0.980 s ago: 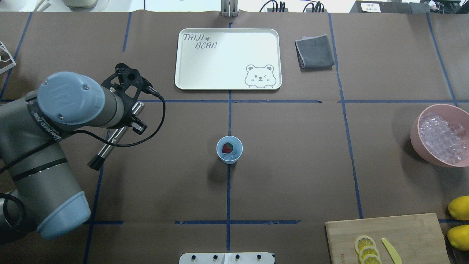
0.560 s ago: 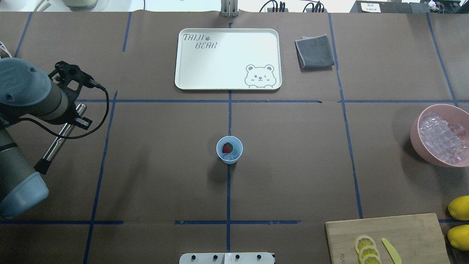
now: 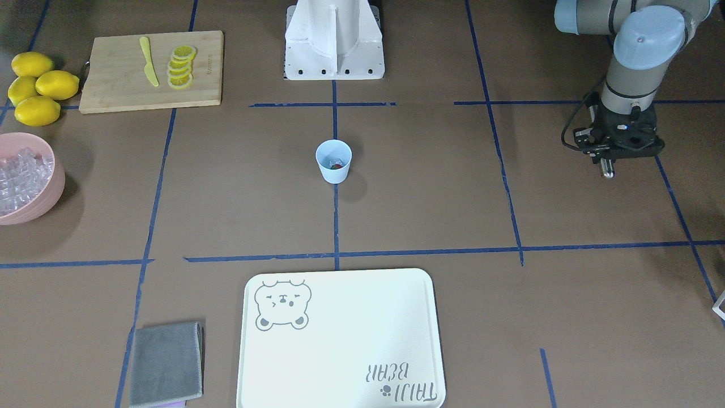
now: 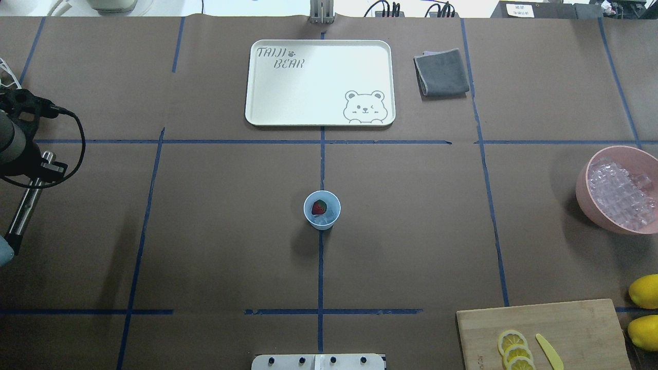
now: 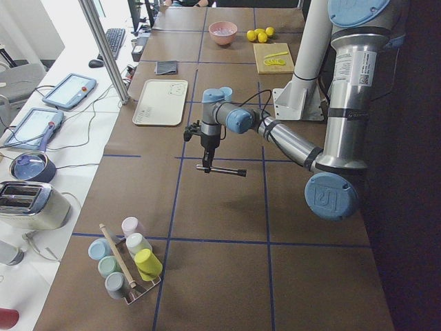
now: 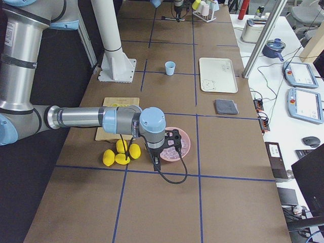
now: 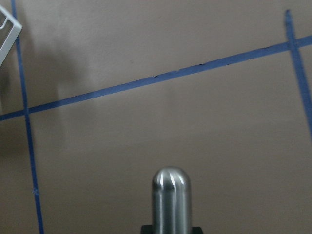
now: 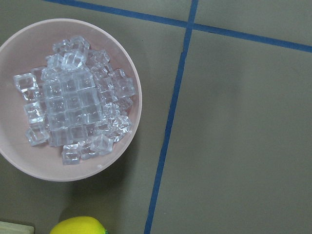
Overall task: Mash ice and strawberries in cup
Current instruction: 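Lift the muddler out of the cup and carry it back with the left gripper, then set the muddler down on the table and open the left gripper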
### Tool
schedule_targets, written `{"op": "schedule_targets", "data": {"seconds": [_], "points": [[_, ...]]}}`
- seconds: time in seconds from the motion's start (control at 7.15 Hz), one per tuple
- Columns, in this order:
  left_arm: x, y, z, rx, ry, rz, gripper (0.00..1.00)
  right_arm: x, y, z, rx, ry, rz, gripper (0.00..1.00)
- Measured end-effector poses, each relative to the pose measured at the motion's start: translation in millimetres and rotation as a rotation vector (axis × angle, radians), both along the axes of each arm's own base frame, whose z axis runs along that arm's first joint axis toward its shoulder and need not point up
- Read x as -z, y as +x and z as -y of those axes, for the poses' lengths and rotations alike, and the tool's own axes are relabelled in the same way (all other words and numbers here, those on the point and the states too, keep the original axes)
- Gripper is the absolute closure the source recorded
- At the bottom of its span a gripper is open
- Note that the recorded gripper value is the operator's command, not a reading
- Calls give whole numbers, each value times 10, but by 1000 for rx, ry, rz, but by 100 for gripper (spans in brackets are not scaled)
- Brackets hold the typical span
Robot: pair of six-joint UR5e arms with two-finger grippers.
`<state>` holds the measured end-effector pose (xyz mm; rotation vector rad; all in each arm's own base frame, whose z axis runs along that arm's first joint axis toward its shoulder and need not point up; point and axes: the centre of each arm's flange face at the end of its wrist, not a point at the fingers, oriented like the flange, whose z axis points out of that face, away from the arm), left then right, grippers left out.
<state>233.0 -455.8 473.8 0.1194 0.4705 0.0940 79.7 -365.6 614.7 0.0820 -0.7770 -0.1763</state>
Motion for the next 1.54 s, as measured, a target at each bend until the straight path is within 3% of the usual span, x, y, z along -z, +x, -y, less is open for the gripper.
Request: {"op": "schedule_targets", "data": {"seconds": [0.56, 1.26, 1.4, 1.54], "points": [[-1055, -265, 328, -70, -14, -78, 95, -1, -8, 2, 2, 0, -1, 1], [-1494, -558, 419, -23, -94, -73, 88, 6, -9, 3, 3, 1, -1, 1], [-1537, -573, 420, -19, -100, -69, 1, 5, -9, 3, 3, 1, -1, 1], [-1559, -578, 419, -21, -103, -67, 0, 3, -9, 2, 3, 1, -1, 1]]}}
